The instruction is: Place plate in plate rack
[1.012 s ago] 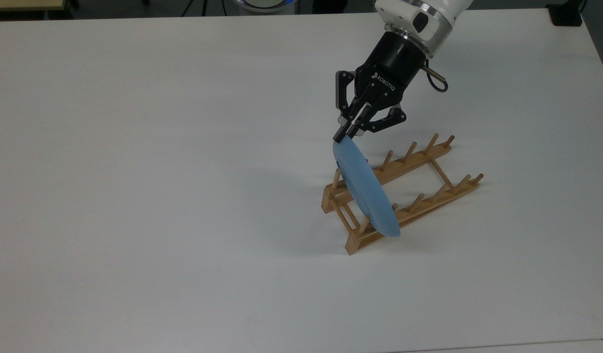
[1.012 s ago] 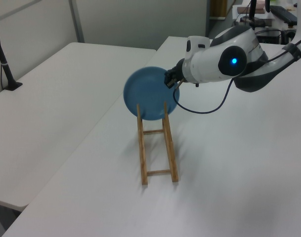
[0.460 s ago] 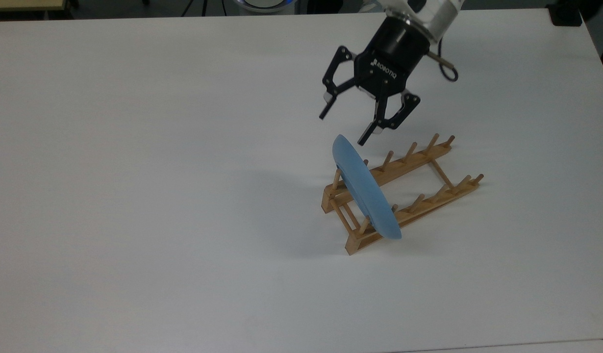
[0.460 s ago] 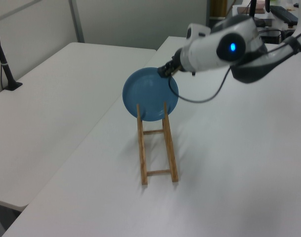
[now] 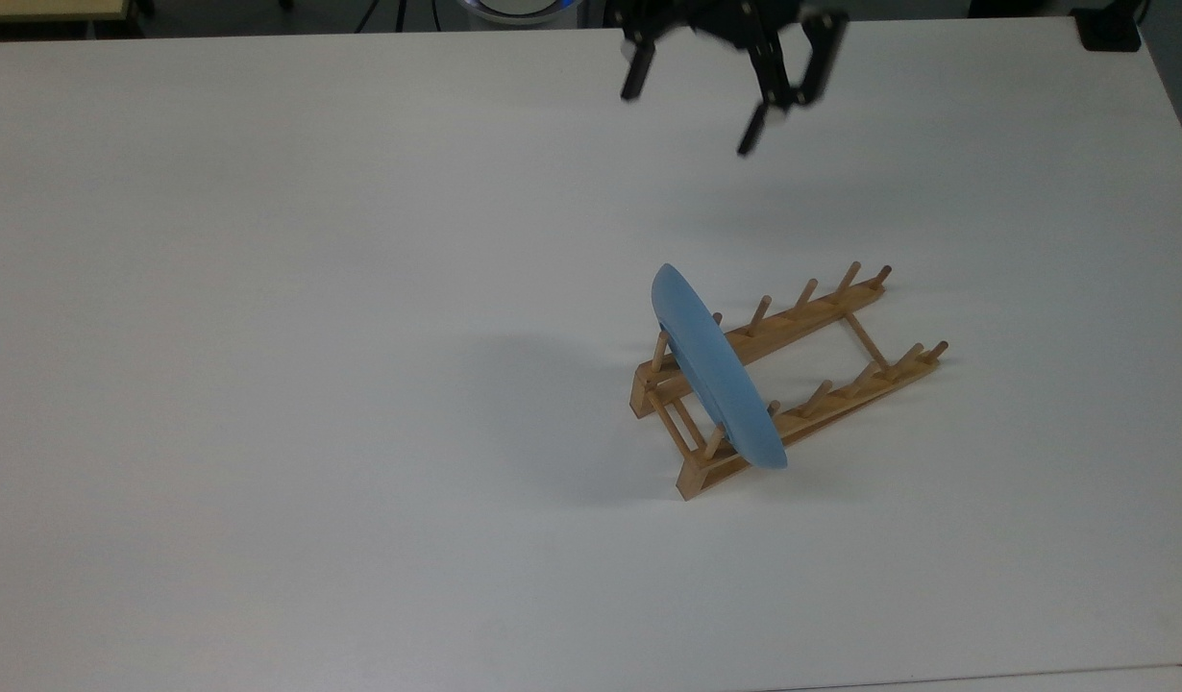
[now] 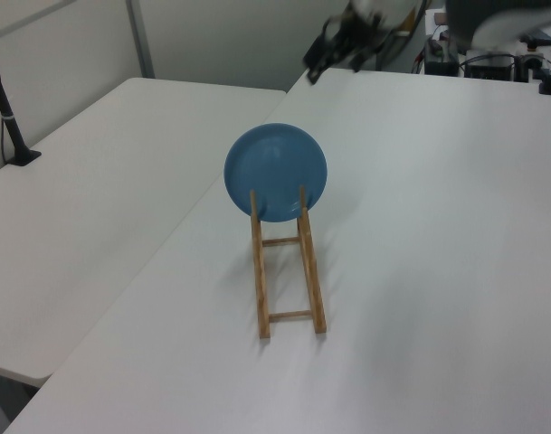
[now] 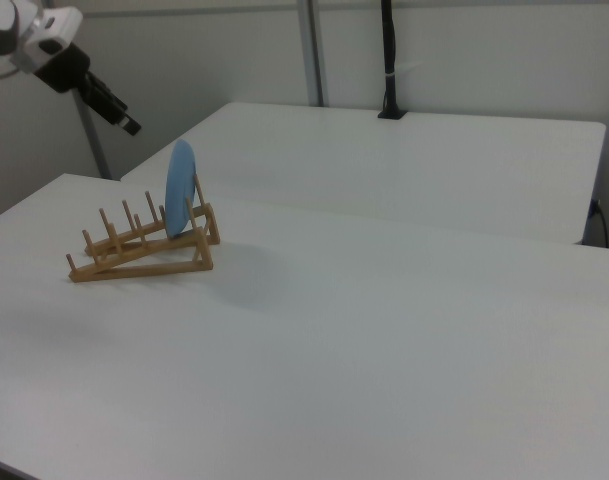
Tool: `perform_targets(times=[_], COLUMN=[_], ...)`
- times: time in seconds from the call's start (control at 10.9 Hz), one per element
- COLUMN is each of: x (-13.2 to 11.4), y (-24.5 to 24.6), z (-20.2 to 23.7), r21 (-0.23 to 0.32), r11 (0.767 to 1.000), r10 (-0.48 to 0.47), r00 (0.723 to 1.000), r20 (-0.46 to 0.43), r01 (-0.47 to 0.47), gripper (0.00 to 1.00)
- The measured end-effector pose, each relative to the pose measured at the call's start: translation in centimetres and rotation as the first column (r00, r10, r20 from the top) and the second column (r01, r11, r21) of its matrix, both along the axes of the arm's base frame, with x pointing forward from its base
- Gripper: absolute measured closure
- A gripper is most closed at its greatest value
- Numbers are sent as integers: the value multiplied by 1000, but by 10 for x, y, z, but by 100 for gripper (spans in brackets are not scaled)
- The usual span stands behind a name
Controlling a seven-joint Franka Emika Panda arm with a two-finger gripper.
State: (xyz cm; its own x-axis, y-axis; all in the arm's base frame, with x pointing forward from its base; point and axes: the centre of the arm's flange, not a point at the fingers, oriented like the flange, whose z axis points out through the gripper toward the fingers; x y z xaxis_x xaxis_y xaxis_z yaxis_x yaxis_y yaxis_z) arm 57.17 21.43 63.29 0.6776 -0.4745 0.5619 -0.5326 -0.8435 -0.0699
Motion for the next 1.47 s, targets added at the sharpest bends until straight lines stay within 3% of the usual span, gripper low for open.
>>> perform_targets(times=[0.18, 0.37, 0.55, 0.74, 1.01, 1.47], x=[-25, -43, -52, -50, -47, -24], y=[-34, -80, -133, -171, -217, -233], z=[25, 40, 51, 49, 36, 10], r21=[118, 213, 257, 251, 216, 207], r11=[990, 968, 964, 966, 945, 937], r10=[-55, -71, 13, 149, 311, 342], r00=[989, 960, 946, 930, 876, 854], r20=[-139, -272, -325, -336, -370, -393], r01=[72, 131, 75, -64, -244, -280], gripper=[0, 0, 0, 0, 0, 0])
